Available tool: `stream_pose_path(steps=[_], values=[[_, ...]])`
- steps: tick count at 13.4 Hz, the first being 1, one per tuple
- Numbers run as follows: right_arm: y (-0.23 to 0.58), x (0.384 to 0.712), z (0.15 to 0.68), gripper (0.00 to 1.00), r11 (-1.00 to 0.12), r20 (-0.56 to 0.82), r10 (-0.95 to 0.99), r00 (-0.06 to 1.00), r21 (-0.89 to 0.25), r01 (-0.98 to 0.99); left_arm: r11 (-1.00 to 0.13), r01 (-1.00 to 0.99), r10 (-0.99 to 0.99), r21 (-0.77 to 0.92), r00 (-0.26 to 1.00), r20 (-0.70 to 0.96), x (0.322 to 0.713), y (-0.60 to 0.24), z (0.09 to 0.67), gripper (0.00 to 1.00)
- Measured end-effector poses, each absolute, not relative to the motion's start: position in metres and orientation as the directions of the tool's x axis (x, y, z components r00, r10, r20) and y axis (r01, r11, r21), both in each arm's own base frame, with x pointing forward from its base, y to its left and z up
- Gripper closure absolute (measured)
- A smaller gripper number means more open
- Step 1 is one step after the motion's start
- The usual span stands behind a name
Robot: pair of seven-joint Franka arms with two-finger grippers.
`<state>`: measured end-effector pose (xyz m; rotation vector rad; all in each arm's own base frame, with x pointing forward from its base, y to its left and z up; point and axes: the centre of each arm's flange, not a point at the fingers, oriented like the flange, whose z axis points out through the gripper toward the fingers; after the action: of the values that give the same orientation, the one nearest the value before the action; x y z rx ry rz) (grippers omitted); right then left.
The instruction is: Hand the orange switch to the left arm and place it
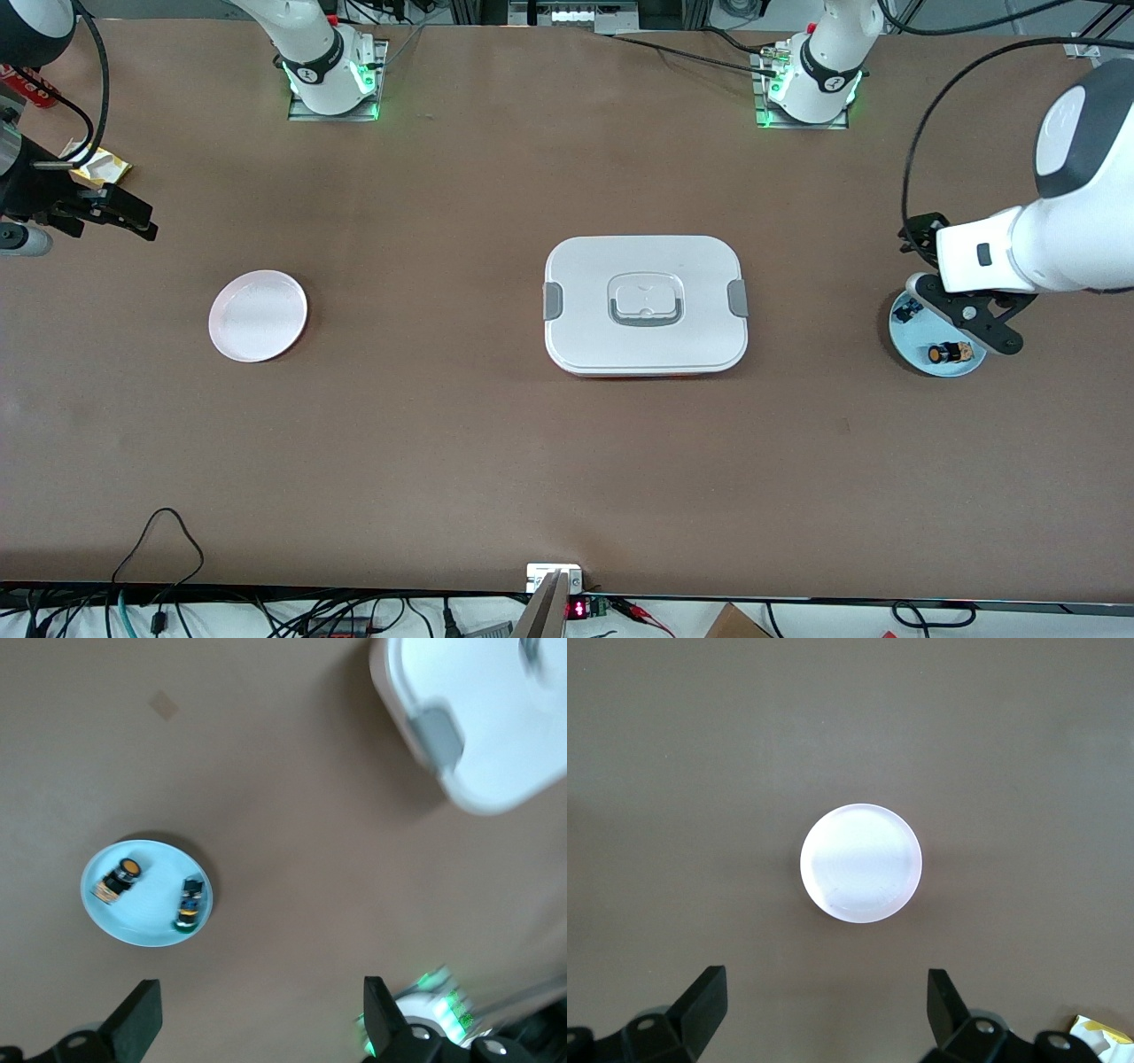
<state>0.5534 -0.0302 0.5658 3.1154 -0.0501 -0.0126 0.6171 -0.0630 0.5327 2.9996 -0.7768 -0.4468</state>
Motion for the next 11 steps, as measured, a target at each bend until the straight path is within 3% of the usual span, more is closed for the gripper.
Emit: stream_pose_path(steps=[4,6,11], values=[[-0.029,0.553,0.582,0.0,-0.999,0.003,-0.029,1.0,0.026,-0.029,-0.982,-0.185,-0.187,0.049,0.981,-0.049,0.611,-0.042,0.55,0.0],[-0.027,0.554,0.584,0.0,-0.999,0.006,-0.025,1.0,0.026,-0.025,-0.997,-0.068,-0.069,0.045,0.997,-0.026,0.591,-0.039,0.55,0.0],[-0.026,0.555,0.596,0.0,-0.999,0.03,-0.023,0.999,0.027,-0.024,-0.999,-0.029,-0.029,0.036,1.0,0.0,0.567,-0.038,0.546,0.0]])
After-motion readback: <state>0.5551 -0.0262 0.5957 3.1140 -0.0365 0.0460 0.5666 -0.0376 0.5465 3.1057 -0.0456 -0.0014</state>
